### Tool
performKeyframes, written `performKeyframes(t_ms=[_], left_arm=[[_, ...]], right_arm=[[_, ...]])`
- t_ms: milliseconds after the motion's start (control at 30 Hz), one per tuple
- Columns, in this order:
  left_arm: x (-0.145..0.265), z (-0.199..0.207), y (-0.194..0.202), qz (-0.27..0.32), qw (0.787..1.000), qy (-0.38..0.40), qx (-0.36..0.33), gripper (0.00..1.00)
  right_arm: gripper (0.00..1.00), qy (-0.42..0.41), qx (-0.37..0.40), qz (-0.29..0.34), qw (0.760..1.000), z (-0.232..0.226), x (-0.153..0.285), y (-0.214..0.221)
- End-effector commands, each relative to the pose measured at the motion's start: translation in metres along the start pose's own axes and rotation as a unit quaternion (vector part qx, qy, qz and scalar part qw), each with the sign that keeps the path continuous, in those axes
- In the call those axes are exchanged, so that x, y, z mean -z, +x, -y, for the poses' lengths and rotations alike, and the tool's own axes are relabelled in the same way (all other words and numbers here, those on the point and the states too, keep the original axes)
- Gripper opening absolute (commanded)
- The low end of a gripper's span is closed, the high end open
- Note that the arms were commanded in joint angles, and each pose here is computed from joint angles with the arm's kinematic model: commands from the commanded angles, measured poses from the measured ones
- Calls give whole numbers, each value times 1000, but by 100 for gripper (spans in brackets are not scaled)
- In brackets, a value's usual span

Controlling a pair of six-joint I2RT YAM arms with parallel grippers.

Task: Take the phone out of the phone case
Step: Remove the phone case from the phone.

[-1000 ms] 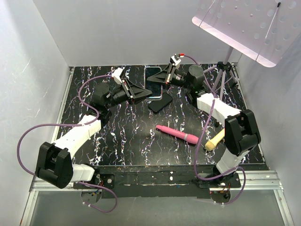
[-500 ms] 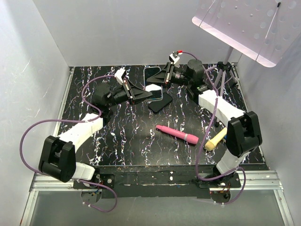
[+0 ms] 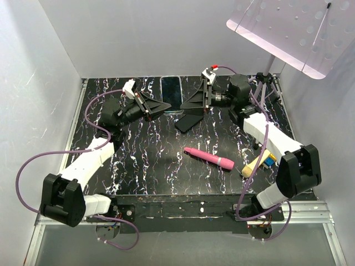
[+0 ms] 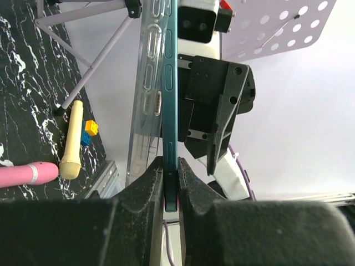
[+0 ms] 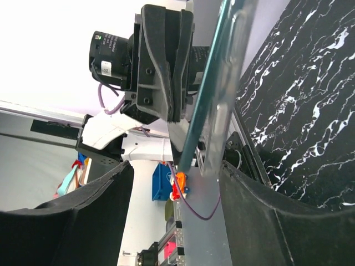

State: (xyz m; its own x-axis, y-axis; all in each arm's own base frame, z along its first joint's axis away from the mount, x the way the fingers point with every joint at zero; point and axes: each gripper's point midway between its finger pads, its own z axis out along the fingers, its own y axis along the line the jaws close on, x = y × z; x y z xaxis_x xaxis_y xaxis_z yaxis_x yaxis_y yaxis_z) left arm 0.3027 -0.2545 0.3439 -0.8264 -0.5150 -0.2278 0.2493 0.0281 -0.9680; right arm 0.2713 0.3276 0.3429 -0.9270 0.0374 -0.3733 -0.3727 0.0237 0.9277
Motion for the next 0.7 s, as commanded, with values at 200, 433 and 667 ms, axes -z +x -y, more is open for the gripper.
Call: performKeyframes(t_ms=[200,433,667], left_arm=[[14,36,-12,57,998,17,29,0],[16,41,-12,57,997,33,40,0],[16,40,-11,57,997,38,42,0]], right_arm=[[52,-30,39,26,998,-16,19,11],[46,-44,12,30,999,-6,14,8],[42,-47,-1,26,999,0,5,0]])
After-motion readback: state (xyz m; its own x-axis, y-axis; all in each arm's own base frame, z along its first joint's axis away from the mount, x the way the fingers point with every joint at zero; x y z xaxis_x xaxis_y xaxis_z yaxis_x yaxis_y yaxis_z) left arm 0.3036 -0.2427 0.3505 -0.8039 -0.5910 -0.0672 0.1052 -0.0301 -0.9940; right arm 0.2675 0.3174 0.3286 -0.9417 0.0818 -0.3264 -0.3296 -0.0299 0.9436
